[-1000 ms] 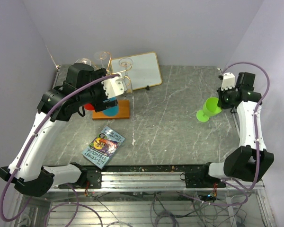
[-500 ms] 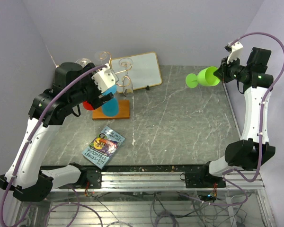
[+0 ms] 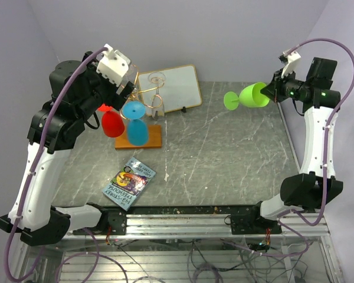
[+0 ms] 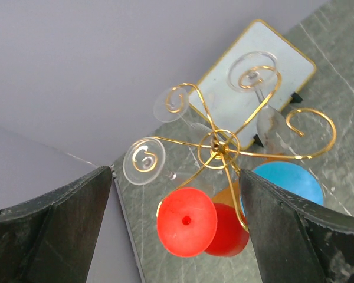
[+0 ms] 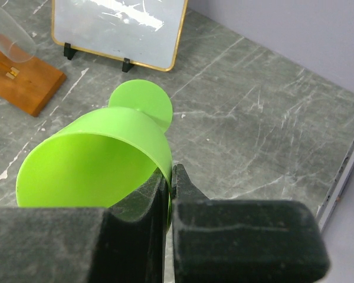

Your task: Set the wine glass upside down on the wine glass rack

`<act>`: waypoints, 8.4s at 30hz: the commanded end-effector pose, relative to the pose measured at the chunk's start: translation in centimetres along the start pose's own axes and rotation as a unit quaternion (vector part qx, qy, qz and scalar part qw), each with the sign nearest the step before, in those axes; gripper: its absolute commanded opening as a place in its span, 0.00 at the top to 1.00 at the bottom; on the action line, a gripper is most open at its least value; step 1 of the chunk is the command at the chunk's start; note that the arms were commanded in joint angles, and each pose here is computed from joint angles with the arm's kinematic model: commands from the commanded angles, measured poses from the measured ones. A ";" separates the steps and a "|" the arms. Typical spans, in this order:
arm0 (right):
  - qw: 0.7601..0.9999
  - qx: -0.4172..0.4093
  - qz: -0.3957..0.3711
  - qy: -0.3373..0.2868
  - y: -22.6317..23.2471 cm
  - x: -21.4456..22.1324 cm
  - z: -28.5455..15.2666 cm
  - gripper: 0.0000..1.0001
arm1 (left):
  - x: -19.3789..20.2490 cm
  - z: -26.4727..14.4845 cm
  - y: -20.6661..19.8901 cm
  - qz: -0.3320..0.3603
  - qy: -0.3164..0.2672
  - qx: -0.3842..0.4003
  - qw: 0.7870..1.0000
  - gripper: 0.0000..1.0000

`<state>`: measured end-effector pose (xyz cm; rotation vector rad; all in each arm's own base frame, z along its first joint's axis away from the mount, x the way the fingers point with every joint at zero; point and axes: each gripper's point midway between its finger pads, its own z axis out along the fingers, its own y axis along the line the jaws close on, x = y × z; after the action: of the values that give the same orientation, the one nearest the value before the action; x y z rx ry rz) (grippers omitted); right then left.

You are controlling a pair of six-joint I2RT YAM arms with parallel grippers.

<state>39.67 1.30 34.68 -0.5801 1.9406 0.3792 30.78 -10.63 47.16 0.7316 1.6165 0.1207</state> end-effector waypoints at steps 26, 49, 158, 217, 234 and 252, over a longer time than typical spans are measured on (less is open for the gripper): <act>0.971 -0.063 -0.137 -0.186 10.5 -15.8 1.2 1.00 | -4.9 5.8 -2.9 -0.168 -0.075 0.069 0.981 0.01; 0.941 -0.252 -0.040 -0.222 18.2 -18.9 1.8 1.00 | -7.3 10.1 -8.7 -0.394 -0.073 0.241 0.884 0.17; 0.975 0.068 -0.114 -0.179 6.3 -15.5 -3.8 0.18 | 2.8 10.3 -9.8 0.290 0.118 0.025 0.949 0.93; 0.978 0.036 -0.094 -0.184 6.0 -14.8 -3.8 0.17 | 2.9 6.9 -10.7 0.308 0.097 0.106 0.940 0.93; 0.978 0.036 -0.093 -0.181 5.8 -14.6 -3.5 0.17 | 2.2 6.5 -11.1 0.316 0.085 0.120 0.937 0.93; 0.979 0.037 -0.091 -0.181 5.6 -14.5 -3.5 0.16 | 1.9 5.9 -11.4 0.327 0.077 0.137 0.932 0.93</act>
<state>39.50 7.65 48.41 -0.5940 1.5650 0.2762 32.89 -20.57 36.39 1.5198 1.5521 0.4853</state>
